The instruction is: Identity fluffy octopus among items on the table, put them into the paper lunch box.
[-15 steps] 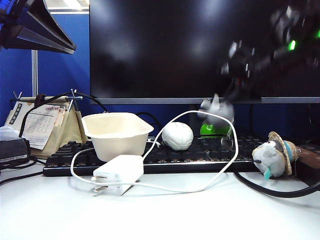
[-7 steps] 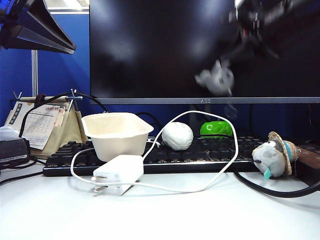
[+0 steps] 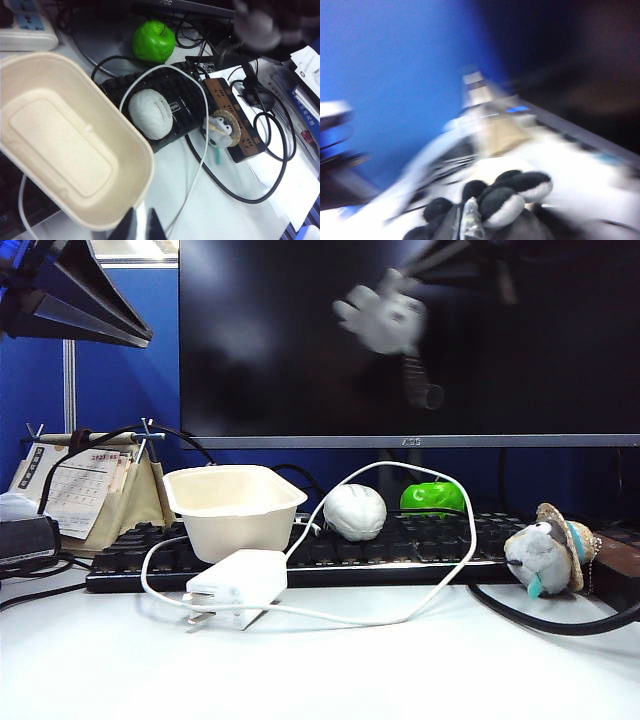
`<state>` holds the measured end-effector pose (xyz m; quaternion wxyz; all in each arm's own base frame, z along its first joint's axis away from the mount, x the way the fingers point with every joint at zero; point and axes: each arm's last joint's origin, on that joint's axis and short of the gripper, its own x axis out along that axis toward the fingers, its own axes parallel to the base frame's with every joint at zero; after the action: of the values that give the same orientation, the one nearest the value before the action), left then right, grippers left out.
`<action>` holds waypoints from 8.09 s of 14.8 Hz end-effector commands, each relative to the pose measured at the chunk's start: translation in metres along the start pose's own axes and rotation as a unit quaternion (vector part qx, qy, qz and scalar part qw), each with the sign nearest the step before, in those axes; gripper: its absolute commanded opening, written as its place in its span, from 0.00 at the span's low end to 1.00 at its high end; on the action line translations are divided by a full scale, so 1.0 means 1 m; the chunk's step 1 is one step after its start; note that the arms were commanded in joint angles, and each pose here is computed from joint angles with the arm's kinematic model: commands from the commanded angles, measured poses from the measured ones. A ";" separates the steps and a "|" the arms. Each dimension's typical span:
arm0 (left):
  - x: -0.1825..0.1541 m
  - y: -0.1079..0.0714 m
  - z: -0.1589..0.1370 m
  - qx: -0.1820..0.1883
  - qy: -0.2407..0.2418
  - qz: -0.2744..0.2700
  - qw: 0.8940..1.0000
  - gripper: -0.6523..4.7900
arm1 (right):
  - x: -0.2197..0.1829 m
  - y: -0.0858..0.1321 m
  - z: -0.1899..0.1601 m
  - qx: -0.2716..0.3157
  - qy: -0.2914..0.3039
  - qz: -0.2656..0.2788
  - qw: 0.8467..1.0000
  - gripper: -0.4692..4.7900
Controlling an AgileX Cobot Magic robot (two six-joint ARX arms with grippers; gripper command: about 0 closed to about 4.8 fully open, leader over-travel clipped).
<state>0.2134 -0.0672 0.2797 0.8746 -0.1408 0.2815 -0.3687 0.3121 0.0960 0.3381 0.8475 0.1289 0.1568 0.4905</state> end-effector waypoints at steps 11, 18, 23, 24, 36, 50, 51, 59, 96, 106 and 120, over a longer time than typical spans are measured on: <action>-0.001 -0.001 0.003 0.080 -0.010 0.010 0.997 0.19 | 0.074 0.023 -0.032 0.002 0.032 0.102 0.994 0.08; -0.001 0.000 0.003 0.100 -0.011 0.016 0.995 0.19 | 0.094 0.017 -0.043 0.029 0.032 0.135 0.990 0.08; -0.001 0.000 0.003 0.127 -0.011 0.016 0.992 0.19 | 0.110 0.004 -0.064 0.049 0.055 0.130 0.989 0.08; -0.001 0.000 0.003 0.134 -0.011 0.016 0.991 0.19 | 0.113 0.001 -0.068 0.053 0.061 0.134 0.988 0.08; -0.001 0.000 0.005 0.168 -0.016 0.027 0.985 0.19 | 0.146 -0.030 -0.096 0.103 0.104 0.134 0.980 0.08; -0.001 0.000 0.003 0.161 -0.011 0.027 0.987 0.19 | 0.149 -0.034 -0.098 0.128 0.099 0.149 0.976 0.22; -0.001 0.000 0.004 0.161 -0.011 0.027 0.986 0.19 | 0.146 -0.029 -0.087 0.117 0.078 0.169 0.976 0.20; -0.014 -0.010 0.009 0.181 -0.043 0.024 0.982 0.11 | 0.079 0.040 -0.006 0.067 0.049 0.235 0.968 0.07; -0.099 -0.032 -0.116 0.244 -0.300 0.175 0.905 0.11 | -0.150 0.118 -0.192 -0.172 -0.101 -0.302 0.932 0.08; -0.084 -0.017 -0.135 0.215 -0.222 0.181 0.934 0.11 | -0.145 0.111 -0.204 -0.158 -0.072 -0.305 0.936 0.08; -0.096 0.006 -0.136 0.190 -0.238 0.330 0.894 0.11 | -0.145 0.111 -0.206 -0.155 -0.063 -0.306 0.937 0.08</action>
<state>0.0801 0.0005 0.2082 0.9969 0.0448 0.0231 -0.0608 0.0756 0.0366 0.2085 0.9738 -0.0317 0.0643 0.2157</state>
